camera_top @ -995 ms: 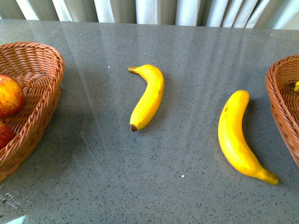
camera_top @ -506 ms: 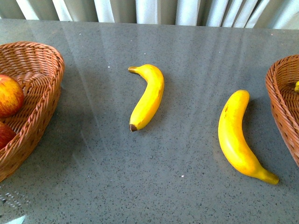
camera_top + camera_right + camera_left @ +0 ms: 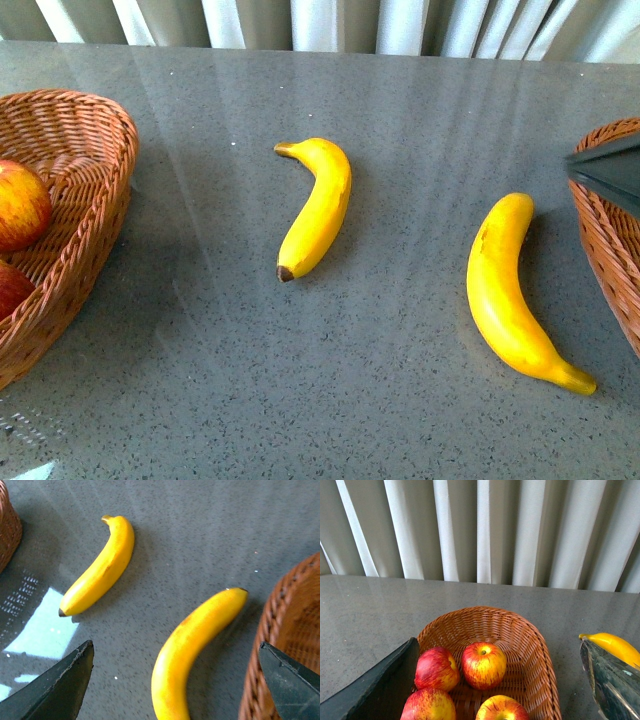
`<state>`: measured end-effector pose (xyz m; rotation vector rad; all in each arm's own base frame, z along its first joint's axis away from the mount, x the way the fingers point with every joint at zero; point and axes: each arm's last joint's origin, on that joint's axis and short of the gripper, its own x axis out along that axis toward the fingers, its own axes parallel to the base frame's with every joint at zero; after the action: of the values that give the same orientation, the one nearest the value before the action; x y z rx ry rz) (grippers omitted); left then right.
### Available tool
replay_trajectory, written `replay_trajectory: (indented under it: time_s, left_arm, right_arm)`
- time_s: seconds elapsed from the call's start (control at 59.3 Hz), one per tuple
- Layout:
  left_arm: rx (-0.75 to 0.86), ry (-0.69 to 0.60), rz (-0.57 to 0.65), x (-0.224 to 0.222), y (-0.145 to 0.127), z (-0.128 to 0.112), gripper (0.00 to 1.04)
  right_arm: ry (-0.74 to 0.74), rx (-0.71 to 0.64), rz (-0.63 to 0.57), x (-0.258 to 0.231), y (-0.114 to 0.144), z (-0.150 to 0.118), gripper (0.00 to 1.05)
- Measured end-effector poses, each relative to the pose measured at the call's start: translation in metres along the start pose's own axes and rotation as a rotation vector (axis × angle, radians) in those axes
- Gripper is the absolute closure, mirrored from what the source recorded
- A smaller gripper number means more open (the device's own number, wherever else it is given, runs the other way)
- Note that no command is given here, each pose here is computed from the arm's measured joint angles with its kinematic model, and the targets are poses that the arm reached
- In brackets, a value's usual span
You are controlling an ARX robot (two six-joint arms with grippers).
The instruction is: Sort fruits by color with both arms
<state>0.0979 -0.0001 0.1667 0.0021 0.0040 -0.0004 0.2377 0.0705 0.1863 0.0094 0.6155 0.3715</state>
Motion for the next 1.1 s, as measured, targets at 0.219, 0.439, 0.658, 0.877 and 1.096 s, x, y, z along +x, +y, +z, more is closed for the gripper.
replay_trajectory:
  time_s: [0.219, 0.439, 0.658, 0.877, 1.096]
  left_arm:
    - [0.0, 0.0, 0.0, 0.0, 0.0, 0.0, 0.09]
    - [0.0, 0.0, 0.0, 0.0, 0.0, 0.0, 0.09]
    - [0.0, 0.0, 0.0, 0.0, 0.0, 0.0, 0.09]
    - [0.0, 0.0, 0.0, 0.0, 0.0, 0.0, 0.09]
    - [0.0, 0.0, 0.0, 0.0, 0.0, 0.0, 0.09]
  right_arm:
    - [0.12, 0.023, -0.028, 0.07, 0.023, 0.016, 0.09]
    - [0.244, -0.052, -0.055, 0.14, 0.057, 0.02, 0.09]
    - [0.27, -0.097, -0.092, 0.176, 0.08, 0.037, 0.09]
    - [0.299, -0.111, -0.086, 0.197, 0.099, 0.045, 0.09]
    - [0.347, -0.084, -0.084, 0.211, 0.109, 0.041, 0.09]
